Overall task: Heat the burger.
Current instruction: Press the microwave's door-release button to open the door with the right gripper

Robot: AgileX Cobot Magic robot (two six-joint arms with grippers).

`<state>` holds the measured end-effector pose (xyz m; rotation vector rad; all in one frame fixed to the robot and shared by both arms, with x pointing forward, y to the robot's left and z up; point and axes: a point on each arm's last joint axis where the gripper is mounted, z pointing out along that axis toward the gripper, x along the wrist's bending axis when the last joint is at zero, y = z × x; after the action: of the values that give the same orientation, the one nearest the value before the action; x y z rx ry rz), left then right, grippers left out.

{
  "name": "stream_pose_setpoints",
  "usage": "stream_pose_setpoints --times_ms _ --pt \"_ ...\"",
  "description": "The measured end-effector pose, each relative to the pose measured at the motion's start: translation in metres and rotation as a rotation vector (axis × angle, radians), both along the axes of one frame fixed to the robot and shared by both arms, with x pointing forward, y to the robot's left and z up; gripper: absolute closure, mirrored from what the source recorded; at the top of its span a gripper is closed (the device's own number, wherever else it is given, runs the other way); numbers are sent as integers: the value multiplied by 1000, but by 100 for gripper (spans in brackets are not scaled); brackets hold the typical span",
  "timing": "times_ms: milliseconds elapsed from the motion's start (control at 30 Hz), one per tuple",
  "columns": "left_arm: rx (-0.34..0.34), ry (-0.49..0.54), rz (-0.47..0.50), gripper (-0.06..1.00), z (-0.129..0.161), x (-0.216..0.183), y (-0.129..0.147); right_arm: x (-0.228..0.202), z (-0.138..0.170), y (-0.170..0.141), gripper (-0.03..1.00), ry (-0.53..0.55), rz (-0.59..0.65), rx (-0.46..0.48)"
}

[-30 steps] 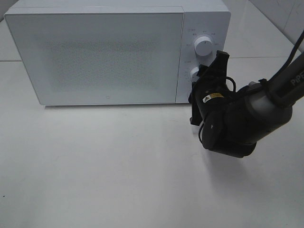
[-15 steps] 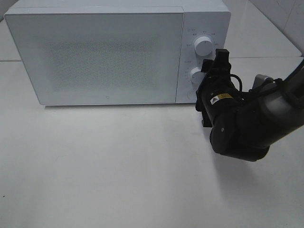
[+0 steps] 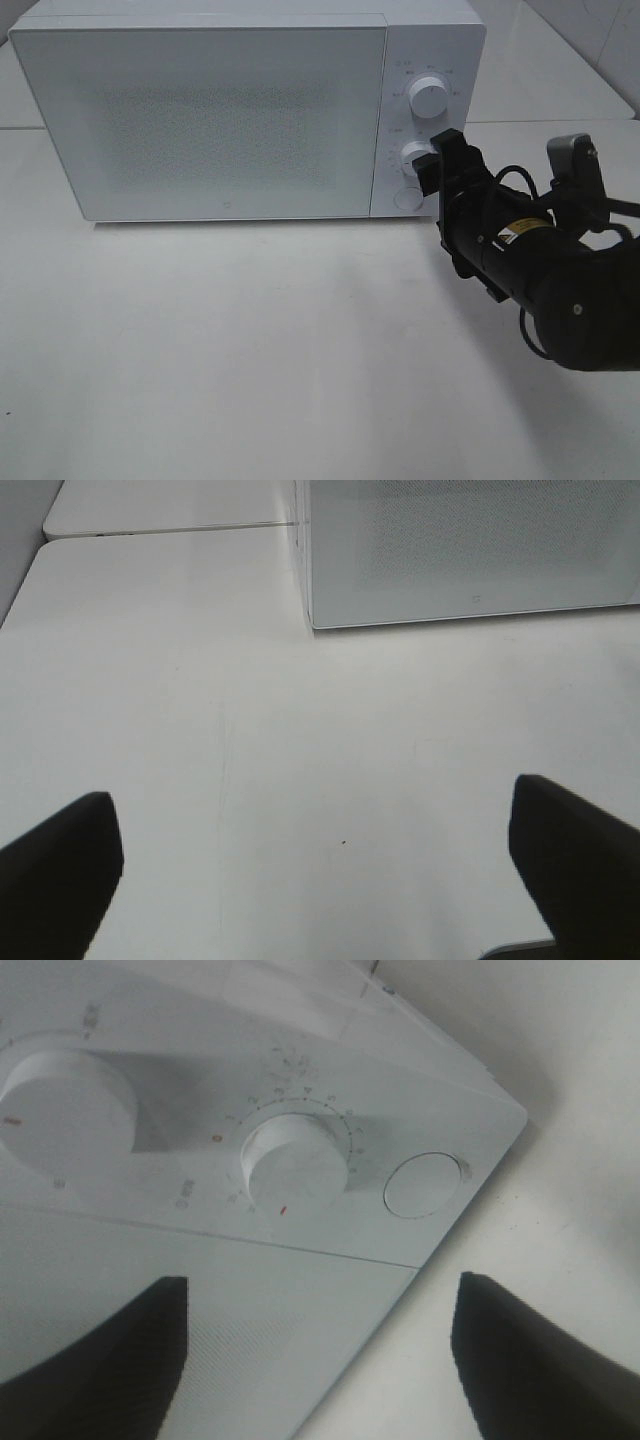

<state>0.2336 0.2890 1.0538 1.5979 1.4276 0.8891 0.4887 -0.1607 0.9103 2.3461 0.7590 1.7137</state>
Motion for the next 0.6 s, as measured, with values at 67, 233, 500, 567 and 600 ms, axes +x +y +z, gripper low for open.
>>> stream_pose_setpoints --times_ms 67,233,500,567,600 --pt "0 0 0 -5 0 0 0 -2 4 0 25 10 33 -51" --pt "0 0 0 -5 0 0 0 -13 21 2 20 35 231 -318" --pt "0 0 0 -5 0 0 0 -29 40 7 20 52 568 -663" --pt "0 -1 0 -5 0 0 0 -28 46 11 20 58 646 -710" --pt "0 -1 0 -5 0 0 0 -27 49 12 20 67 684 -731"
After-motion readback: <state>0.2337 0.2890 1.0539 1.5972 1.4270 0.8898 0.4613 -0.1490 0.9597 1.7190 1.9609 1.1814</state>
